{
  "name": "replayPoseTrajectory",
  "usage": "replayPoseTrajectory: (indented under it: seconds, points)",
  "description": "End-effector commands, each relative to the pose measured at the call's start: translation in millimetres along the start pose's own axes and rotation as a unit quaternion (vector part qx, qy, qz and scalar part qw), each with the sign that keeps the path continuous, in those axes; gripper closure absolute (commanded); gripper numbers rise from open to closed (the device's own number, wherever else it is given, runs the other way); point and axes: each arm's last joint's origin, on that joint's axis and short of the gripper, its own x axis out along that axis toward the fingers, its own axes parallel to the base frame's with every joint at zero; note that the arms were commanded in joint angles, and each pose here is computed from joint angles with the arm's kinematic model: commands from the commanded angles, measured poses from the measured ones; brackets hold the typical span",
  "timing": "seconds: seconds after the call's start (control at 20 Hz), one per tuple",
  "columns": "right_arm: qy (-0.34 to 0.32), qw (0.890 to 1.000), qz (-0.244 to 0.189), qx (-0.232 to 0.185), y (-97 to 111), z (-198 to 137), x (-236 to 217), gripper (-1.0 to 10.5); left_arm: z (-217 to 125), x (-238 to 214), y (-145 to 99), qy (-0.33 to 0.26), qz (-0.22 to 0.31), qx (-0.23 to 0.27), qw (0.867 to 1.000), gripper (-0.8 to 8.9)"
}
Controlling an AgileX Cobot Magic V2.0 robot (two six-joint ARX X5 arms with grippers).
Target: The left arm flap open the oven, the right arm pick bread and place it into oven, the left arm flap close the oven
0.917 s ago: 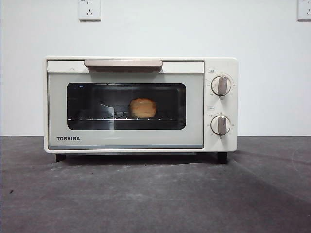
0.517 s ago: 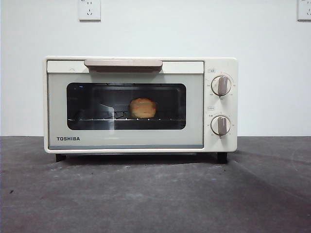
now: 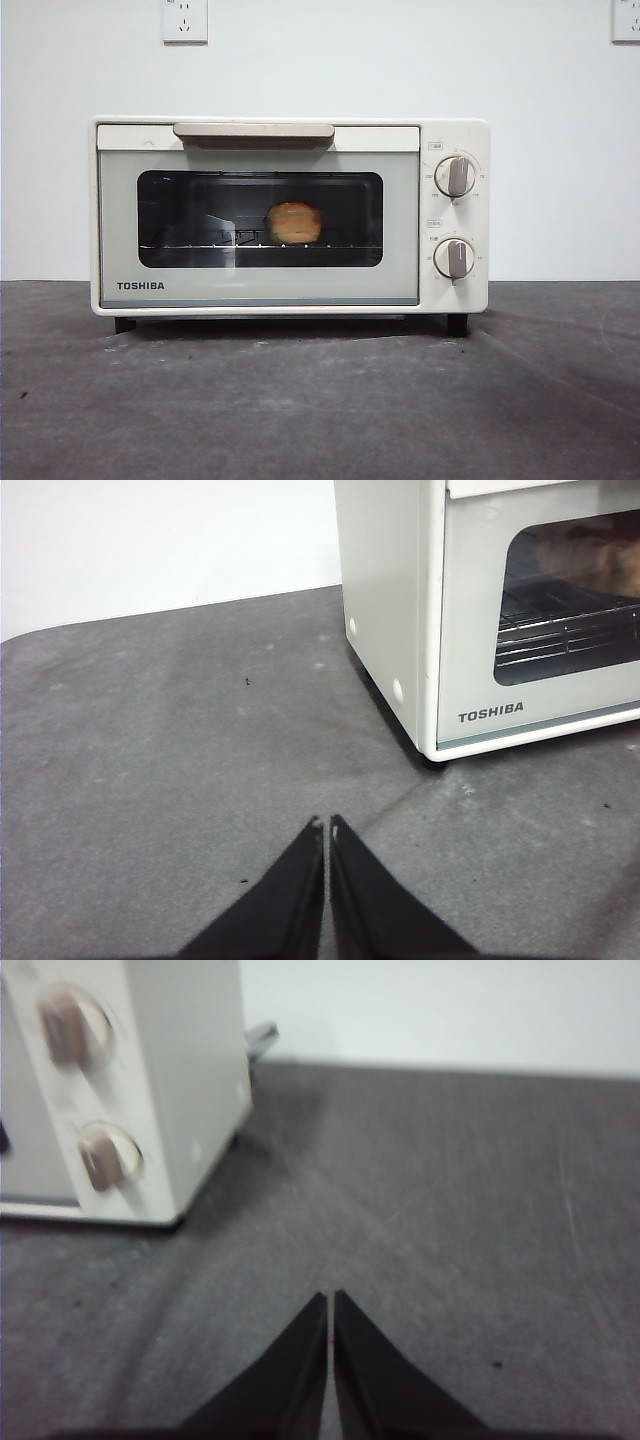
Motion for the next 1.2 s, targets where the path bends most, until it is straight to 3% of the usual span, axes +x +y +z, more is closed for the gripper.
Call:
replayPoseTrajectory:
  seconds: [0.05,1.2]
  points:
    - [0.009,1.0,-0.009,0.01,-0.8,-3.7,0.6,9.4,-7.0,1.8,-0.6,0.012,0.0,-0.002,1.0,7.97]
    - [-0.006,1.0,-0.008,0.014,-0.7,-0.8,0.6,9.4,-7.0,1.8,-0.6,0.012,0.0,-0.002,1.0,7.97]
